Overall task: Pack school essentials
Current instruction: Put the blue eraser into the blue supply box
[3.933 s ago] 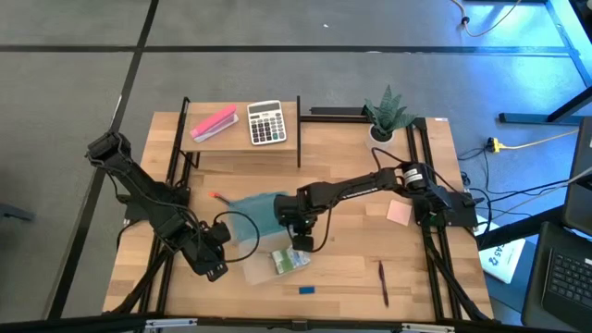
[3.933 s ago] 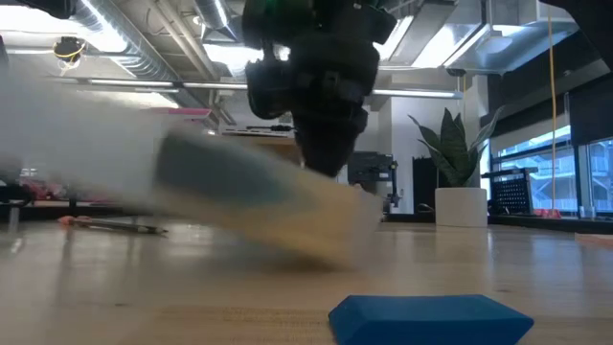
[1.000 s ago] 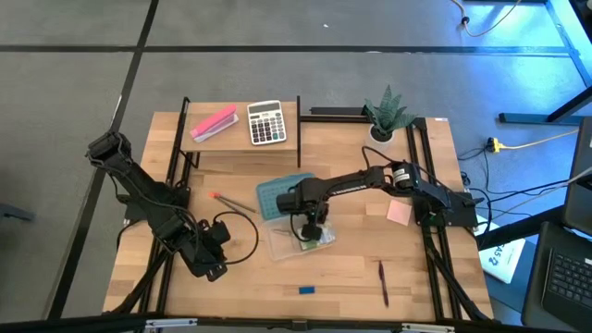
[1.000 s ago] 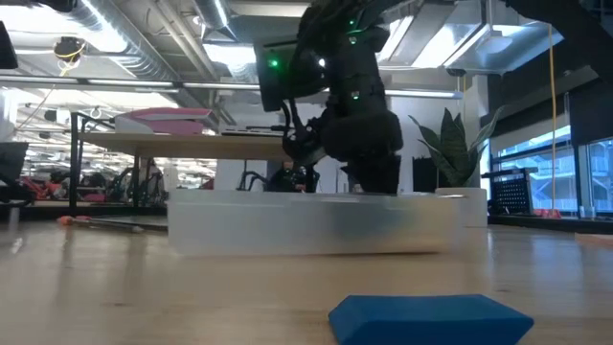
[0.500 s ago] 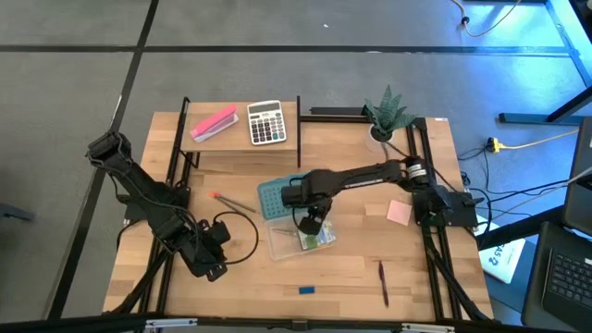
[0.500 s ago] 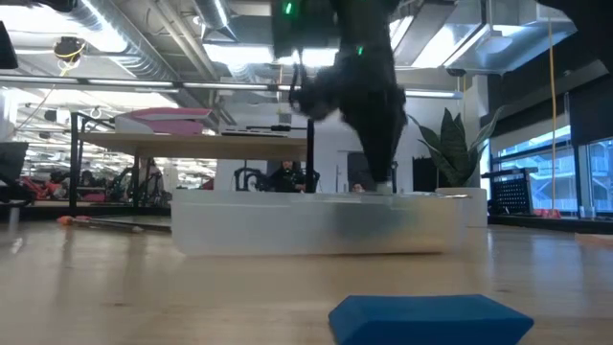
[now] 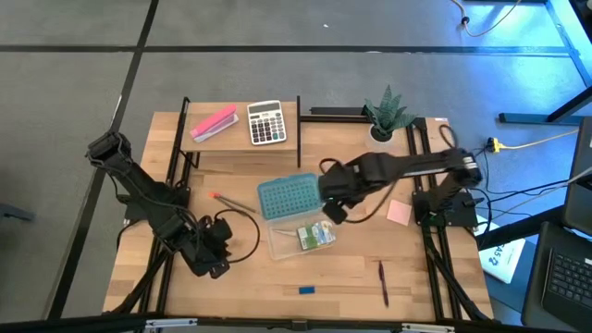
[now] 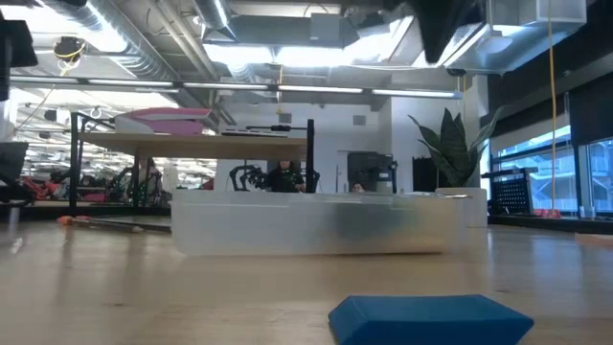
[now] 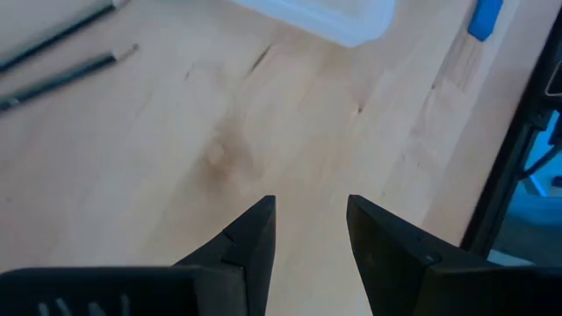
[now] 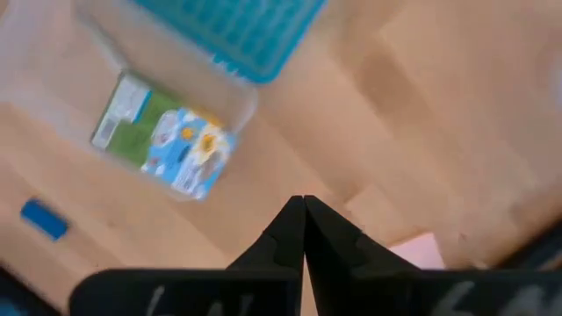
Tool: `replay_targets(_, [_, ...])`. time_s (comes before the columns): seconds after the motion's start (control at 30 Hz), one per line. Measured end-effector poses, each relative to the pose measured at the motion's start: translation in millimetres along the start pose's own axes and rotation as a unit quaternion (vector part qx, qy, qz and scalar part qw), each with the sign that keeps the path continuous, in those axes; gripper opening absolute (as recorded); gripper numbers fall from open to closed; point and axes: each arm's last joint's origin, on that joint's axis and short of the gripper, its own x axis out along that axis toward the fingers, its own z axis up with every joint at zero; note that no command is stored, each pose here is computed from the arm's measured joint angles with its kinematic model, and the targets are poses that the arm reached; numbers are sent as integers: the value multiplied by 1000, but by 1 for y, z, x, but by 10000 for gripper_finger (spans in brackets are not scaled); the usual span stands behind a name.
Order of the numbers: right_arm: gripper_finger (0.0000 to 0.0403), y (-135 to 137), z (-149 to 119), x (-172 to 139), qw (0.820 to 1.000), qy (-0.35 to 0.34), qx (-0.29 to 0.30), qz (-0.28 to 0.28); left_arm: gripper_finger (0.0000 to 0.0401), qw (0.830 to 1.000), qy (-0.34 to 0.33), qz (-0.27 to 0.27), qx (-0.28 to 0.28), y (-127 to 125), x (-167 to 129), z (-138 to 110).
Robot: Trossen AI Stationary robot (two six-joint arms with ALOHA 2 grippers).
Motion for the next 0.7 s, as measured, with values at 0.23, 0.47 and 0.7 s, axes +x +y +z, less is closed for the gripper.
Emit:
replay_targets(0.23, [10,-22,-23,-31,997,-46,70,2,135,1000,-10,18,2,7,6,19])
replay_targets(0.47, [11,-31,-51,-20,1000,-10,28,3,135,999,5,16,46,14,13,41])
replay_targets(0.7, [12,13,-67,-10,968,-47,-190,159,135,998,10,17,57,20,16,52])
